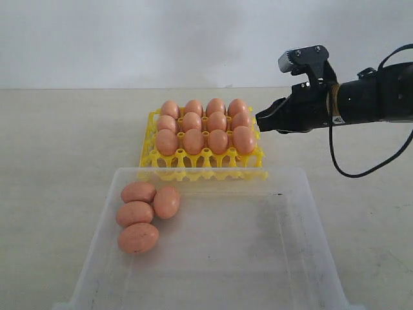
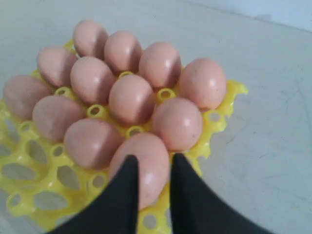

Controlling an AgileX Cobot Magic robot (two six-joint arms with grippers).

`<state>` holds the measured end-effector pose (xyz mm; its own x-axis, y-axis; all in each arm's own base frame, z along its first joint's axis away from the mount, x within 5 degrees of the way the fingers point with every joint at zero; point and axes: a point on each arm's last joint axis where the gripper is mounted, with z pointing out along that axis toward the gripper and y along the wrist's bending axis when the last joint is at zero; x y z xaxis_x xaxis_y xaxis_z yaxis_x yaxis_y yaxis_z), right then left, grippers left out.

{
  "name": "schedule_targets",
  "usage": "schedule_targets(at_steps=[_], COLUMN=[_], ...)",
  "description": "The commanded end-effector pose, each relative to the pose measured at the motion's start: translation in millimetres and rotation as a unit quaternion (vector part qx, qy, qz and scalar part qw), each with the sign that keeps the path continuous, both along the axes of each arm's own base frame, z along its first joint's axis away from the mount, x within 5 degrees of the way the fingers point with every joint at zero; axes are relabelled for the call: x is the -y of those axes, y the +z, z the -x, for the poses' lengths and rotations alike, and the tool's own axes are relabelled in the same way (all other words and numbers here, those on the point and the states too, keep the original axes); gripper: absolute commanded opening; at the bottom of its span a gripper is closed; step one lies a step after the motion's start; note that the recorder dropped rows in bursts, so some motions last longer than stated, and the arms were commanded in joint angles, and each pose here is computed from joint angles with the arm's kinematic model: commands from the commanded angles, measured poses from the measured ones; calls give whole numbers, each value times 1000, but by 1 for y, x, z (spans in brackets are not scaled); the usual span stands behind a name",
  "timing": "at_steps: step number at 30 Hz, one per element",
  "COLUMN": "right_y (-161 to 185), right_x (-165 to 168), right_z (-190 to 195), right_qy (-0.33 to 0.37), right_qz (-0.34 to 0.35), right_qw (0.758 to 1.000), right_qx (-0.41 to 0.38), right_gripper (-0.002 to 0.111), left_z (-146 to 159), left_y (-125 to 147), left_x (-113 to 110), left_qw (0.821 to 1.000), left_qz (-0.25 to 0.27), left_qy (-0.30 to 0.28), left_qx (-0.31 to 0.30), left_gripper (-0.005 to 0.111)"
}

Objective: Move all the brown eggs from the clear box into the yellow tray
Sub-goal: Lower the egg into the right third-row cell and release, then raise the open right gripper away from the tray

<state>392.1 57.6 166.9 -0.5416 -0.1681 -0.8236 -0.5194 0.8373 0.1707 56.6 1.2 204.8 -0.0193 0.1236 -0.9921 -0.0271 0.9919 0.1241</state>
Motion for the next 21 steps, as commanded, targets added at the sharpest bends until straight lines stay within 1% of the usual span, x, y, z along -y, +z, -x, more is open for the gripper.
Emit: schedule_targets(at_steps=[1,2,3,10,12,16,21], right_y=[1,0,-1,-4,-9,-22,-32], right_x=[-8,-9,-9,-7,-9,-14,-12], right_z=[12,14,14,10,10,11,8], right_qy=[93,115,118,91,96,135,121], right_qz=[27,34,36,36,24,12,10], right_qw=[995,993,992,995,995,991,992], right_qx=[-12,-11,-11,-10,-13,-18,-22], right_gripper=[1,1,0,0,0,0,0], left_z=[0,0,0,0,0,0,0], left_y=[-1,-1,-1,-1,-1,-1,-1], left_x=[0,0,0,0,0,0,0], left_qw=[1000,1000,1000,1000,1000,1000,1000], left_qz=[0,0,0,0,0,0,0], left_qy=[-3,-3,-3,-3,-3,-3,-3], left_qx=[1,1,1,1,1,1,1], left_gripper=[4,4,4,4,4,4,4])
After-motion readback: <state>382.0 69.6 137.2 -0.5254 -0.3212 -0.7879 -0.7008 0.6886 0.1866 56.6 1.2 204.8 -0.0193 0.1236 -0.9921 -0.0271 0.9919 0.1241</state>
